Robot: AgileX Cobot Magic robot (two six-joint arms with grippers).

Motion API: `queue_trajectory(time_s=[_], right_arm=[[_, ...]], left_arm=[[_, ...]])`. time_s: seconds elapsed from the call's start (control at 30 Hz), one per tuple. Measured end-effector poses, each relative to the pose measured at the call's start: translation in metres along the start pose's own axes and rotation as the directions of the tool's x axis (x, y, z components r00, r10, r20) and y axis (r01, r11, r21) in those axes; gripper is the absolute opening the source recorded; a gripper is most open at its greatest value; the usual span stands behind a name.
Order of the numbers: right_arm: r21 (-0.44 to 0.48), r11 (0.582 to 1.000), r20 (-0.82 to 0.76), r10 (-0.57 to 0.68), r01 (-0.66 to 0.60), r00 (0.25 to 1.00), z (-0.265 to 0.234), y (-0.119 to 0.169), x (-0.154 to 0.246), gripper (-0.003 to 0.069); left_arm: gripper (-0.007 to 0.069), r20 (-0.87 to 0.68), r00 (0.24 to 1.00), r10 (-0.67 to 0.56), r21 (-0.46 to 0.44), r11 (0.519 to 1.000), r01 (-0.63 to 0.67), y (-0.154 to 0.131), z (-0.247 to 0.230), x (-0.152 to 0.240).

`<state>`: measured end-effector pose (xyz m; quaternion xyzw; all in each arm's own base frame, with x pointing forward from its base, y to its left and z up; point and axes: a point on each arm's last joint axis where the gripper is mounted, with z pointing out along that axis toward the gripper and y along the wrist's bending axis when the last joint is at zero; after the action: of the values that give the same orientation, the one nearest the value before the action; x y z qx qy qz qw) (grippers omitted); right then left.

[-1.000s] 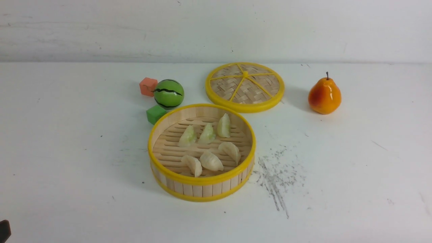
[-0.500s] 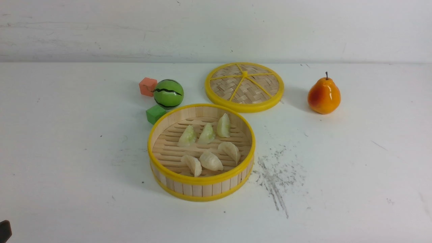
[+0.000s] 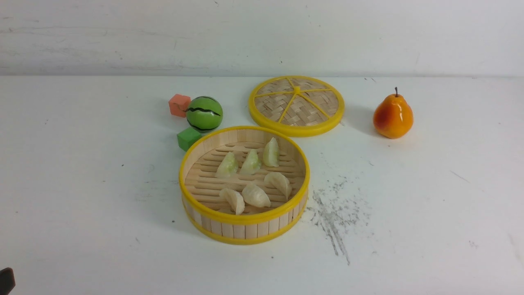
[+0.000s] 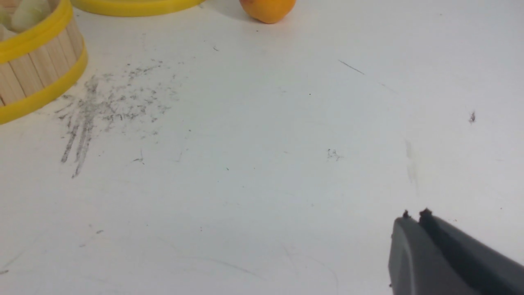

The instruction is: Put the dumplings into the steamer on the white table.

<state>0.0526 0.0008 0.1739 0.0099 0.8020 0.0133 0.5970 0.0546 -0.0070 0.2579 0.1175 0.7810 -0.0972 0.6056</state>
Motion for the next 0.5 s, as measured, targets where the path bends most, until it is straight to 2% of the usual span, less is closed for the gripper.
queue_trajectory(time_s=[0.5], right_arm=[[0.000, 1.000, 0.000, 0.000, 0.000, 1.000, 0.0000, 0.0000, 0.0000, 0.0034]], left_arm=[[0.0217, 0.000, 1.000, 0.000, 0.000, 1.000, 0.000, 0.0000, 0.0000, 0.0000]])
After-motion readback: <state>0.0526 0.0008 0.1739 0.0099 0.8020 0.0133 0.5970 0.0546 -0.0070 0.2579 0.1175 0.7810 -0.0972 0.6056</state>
